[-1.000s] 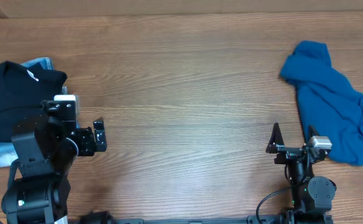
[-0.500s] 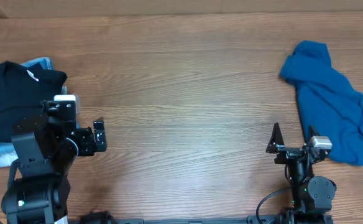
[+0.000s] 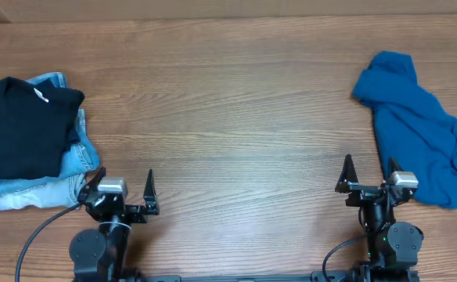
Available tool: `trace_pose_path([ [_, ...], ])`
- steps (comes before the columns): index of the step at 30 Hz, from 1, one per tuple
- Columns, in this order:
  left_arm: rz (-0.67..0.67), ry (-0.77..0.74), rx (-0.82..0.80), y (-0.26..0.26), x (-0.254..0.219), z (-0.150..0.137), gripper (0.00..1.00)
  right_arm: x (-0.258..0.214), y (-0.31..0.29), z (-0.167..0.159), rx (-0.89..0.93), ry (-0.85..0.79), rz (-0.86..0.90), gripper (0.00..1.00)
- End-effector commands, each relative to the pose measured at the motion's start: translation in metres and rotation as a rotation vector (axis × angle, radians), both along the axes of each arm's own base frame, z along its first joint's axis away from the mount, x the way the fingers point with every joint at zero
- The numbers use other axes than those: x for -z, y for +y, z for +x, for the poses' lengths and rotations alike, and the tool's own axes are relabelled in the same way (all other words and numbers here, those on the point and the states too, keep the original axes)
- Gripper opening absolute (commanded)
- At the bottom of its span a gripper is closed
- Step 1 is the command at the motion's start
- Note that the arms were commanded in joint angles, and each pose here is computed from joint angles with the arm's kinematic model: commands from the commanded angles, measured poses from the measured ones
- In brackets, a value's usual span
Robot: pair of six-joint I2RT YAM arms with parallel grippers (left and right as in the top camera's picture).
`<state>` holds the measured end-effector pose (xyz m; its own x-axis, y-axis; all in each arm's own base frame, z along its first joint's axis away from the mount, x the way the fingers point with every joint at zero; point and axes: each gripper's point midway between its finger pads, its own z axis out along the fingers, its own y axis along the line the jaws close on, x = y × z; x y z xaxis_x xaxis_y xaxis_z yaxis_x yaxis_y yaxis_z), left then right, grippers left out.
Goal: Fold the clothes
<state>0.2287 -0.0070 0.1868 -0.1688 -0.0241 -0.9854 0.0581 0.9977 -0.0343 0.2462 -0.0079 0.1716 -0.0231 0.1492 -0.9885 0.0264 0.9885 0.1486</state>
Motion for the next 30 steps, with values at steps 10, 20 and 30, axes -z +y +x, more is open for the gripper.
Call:
trace_pose_path([
  [10, -0.029, -0.102, 0.004, -0.002, 0.028, 0.017, 1.0, 0.002, -0.003, 0.0, 0.014, -0.002, 0.003, 1.0],
  [20, -0.028, -0.1, 0.005, -0.003, 0.028, 0.017, 1.0, 0.002, -0.003, 0.0, 0.014, -0.003, 0.003, 1.0],
  [30, -0.028, -0.1, 0.005, -0.003, 0.028, 0.017, 1.0, 0.002, -0.003, 0.0, 0.014, -0.002, 0.003, 1.0],
])
